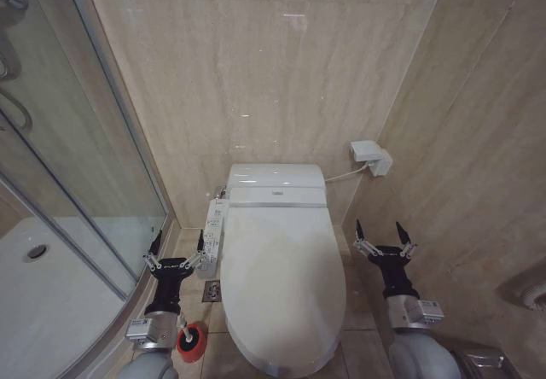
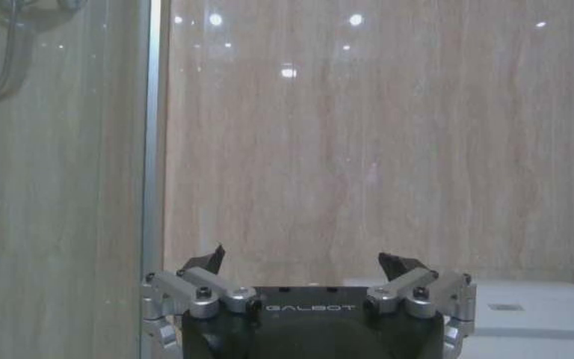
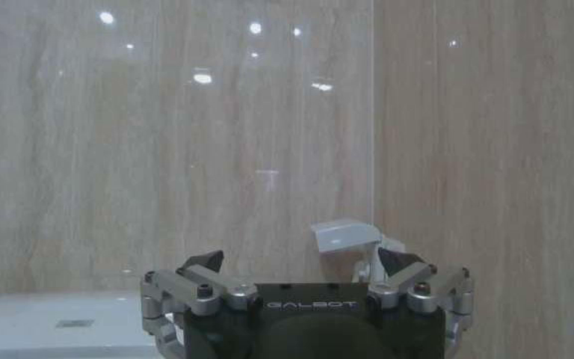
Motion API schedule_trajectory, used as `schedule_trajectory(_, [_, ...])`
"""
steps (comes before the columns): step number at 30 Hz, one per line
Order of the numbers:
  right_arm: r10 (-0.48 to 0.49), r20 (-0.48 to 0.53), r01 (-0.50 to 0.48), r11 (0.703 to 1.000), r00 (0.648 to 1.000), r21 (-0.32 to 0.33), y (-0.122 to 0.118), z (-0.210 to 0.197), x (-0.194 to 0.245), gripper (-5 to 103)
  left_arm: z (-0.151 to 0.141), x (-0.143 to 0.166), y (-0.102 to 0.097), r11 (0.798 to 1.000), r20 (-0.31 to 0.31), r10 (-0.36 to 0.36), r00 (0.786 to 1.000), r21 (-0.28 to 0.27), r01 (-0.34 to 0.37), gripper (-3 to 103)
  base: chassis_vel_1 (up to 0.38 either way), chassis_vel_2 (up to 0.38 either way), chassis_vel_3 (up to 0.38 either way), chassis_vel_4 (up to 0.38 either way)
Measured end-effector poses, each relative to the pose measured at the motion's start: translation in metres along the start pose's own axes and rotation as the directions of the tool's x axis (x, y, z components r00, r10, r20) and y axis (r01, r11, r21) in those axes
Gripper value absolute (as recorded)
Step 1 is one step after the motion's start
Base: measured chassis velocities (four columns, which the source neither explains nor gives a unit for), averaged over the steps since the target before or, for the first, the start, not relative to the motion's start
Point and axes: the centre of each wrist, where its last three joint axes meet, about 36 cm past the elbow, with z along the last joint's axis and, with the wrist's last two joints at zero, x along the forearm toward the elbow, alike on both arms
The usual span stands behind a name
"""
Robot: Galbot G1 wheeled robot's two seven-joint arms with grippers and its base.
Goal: Open the toilet lid, clean the toilet bowl with a toilet brush, close the toilet lid, and flush.
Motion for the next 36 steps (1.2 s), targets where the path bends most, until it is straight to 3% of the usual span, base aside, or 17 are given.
schedule_trajectory(36, [0.000,0.001,0.000,1.000,1.000,0.000,0.000,0.000,0.000,100,0.011,0.002,0.003,1.000,0.015,0.006,1.000,-0.019,-0.006,100,-0.065,0.063,0.064,-0.067])
